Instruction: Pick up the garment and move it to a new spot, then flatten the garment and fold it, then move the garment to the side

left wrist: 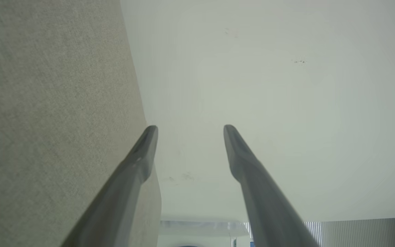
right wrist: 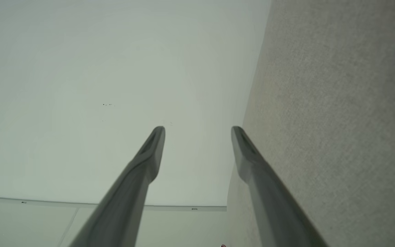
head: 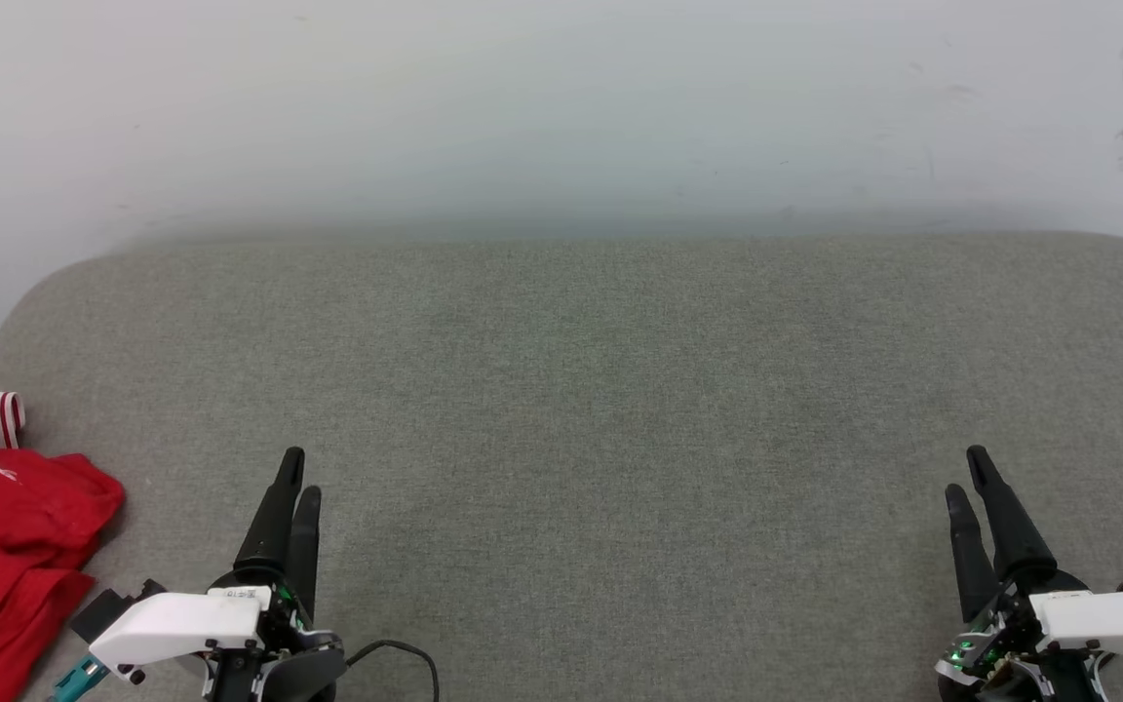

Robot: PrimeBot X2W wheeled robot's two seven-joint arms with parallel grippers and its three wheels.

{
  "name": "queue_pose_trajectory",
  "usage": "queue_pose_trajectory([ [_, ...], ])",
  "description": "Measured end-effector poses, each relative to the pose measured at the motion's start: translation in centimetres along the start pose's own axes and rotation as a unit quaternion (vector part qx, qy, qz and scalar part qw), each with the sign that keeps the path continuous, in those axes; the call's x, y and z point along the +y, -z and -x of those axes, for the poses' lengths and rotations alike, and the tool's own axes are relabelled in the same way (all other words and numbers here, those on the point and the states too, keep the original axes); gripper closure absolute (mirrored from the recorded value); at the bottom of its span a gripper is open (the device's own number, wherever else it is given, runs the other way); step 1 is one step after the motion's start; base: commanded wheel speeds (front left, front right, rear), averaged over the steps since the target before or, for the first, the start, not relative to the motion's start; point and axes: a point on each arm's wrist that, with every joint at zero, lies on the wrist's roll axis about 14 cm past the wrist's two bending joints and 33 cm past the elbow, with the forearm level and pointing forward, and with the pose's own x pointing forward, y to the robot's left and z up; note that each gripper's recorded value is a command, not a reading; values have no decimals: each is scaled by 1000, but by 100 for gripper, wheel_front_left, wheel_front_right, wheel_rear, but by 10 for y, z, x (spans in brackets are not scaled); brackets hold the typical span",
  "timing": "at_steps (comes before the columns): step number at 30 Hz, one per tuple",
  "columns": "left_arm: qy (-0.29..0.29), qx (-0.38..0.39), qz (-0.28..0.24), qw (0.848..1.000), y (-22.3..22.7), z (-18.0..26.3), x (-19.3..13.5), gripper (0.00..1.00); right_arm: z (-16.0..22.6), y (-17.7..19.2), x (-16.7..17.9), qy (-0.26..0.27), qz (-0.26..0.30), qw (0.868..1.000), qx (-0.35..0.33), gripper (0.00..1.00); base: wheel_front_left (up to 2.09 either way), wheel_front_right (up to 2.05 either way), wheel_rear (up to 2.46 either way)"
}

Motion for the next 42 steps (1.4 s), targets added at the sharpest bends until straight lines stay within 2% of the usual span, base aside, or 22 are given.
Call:
queue_pose_trajectory([
  [11, 27, 10, -42, 999, 13, 0, -18, 0, 1, 0, 12, -18, 42, 999, -12, 0, 0, 0, 0],
  [16, 38, 8, -91, 995, 14, 0, -24, 0, 1, 0, 17, -25, 93, 995, -16, 0, 0, 0, 0],
  [21, 47, 8, -152, 987, 16, 0, -29, 0, 0, 2, 21, -32, 176, 984, -15, 0, 0, 0, 0],
  [27, 57, -1, -225, 973, 15, 1, -34, 0, 0, 7, 27, -42, 270, 962, -11, 0, 0, 0, 0],
  [28, 60, -5, -249, 967, 14, 1, -37, 0, -1, 9, 29, -47, 298, 953, -11, 0, 0, 0, 0],
  [35, 68, -8, -334, 940, 15, 2, -40, 0, -1, 18, 36, -60, 385, 921, 3, 0, 0, 0, 0],
  [40, 73, -9, -397, 915, 16, 2, -41, 0, 0, 21, 35, -59, 435, 898, 13, 0, 0, 0, 0],
  [41, 76, -9, -431, 899, 16, 3, -41, 0, 0, 22, 36, -61, 460, 886, 14, 0, 0, 0, 0],
  [42, 76, -9, -431, 899, 16, 3, -41, 0, 0, 22, 36, -61, 460, 886, 14, 0, 0, 0, 0],
])
